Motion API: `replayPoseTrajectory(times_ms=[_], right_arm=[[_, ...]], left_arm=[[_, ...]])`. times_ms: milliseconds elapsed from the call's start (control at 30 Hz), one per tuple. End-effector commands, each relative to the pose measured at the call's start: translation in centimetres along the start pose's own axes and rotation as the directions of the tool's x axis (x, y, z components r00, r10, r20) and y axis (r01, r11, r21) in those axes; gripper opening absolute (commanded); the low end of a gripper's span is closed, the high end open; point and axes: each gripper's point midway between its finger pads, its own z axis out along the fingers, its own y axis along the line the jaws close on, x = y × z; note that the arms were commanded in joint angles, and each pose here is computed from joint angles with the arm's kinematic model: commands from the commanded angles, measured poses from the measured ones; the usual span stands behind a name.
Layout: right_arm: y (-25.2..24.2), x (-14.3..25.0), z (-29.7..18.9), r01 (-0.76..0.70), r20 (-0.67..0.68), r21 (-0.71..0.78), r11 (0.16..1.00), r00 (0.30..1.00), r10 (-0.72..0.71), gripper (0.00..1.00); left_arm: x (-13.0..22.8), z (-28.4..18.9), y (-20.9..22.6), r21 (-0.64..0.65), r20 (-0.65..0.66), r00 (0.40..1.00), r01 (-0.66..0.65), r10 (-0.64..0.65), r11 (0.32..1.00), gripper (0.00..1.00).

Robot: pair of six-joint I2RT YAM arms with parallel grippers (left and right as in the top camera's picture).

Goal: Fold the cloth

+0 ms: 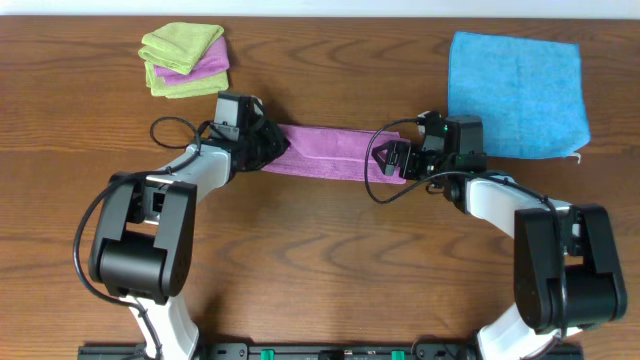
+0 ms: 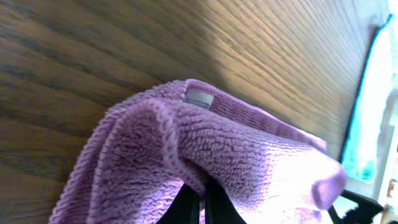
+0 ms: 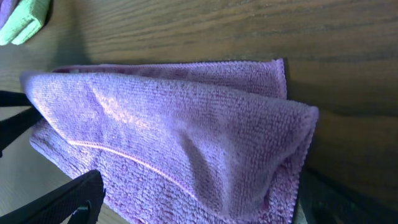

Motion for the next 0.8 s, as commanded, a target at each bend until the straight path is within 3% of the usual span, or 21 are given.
replayPoseTrajectory(times_ms=[0, 233, 767], right_arm=[[0.8, -1.1, -0.6, 0.003, 0.023, -0.020, 1.000, 1.000, -0.003, 0.99], [0.8, -1.0, -0.6, 0.002, 0.021, -0.019, 1.000, 1.000, -0.002, 0.99], [1.0, -0.9, -0.6, 0.002, 0.016, -0.033, 0.999, 1.000, -0.002, 0.99]], left_arm=[[-0.4, -0.1, -0.6, 0.047, -0.025, 1.000, -0.002, 0.003, 0.999, 0.06], [-0.5, -0.9, -0.5, 0.092, -0.060, 0.998, 0.011, -0.005, 0.996, 0.06], [0.2, -2.8, 1.0, 0.037, -0.102, 0.995, -0.011, 0.015, 0.999, 0.06]])
